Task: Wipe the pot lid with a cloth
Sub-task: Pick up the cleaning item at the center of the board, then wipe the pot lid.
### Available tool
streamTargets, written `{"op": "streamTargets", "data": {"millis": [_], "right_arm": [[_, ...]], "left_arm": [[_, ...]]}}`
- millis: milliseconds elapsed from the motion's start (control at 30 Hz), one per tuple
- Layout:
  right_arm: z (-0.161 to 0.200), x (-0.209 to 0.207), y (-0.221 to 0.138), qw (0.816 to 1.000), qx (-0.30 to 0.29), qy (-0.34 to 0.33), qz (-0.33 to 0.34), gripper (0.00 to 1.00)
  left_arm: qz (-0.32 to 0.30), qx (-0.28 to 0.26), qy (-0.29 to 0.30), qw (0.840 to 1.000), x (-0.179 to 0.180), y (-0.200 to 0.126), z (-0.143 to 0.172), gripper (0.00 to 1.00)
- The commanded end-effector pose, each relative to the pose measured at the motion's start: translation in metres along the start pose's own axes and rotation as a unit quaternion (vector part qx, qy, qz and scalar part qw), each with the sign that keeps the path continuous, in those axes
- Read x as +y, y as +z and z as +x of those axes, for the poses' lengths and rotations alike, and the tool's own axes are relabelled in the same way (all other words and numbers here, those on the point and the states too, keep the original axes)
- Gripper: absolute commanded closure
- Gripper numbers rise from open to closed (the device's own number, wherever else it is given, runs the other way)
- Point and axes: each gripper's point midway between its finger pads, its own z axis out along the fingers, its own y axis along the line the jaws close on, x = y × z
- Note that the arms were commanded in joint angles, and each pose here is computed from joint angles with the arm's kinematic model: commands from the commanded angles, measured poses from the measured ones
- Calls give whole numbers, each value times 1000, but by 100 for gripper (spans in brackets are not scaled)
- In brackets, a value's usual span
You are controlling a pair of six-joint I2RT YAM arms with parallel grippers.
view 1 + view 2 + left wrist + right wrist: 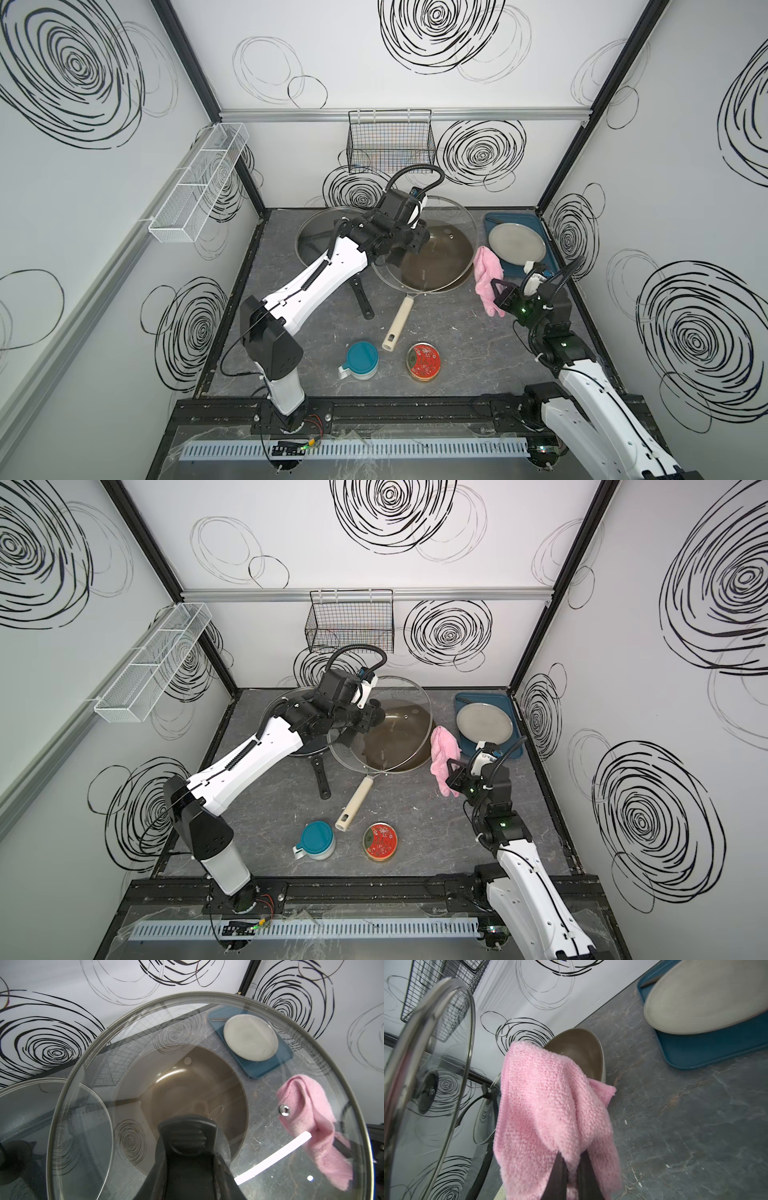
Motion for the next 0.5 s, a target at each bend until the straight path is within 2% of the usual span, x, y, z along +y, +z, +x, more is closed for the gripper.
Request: {"op": "streamTargets", "data": {"millis": [0, 233, 467], "right_arm": [[-18, 42, 3, 993, -29, -14, -117, 100], [-27, 78, 23, 980, 12, -4, -197, 100], [-46, 113, 18, 966, -5, -19, -258, 100]], "left_arm": [[75, -170, -25, 982, -25, -70, -87, 100], [107, -184, -43, 976, -36, -88, -94, 100], [107, -189, -69, 974, -33, -83, -92, 100]]}}
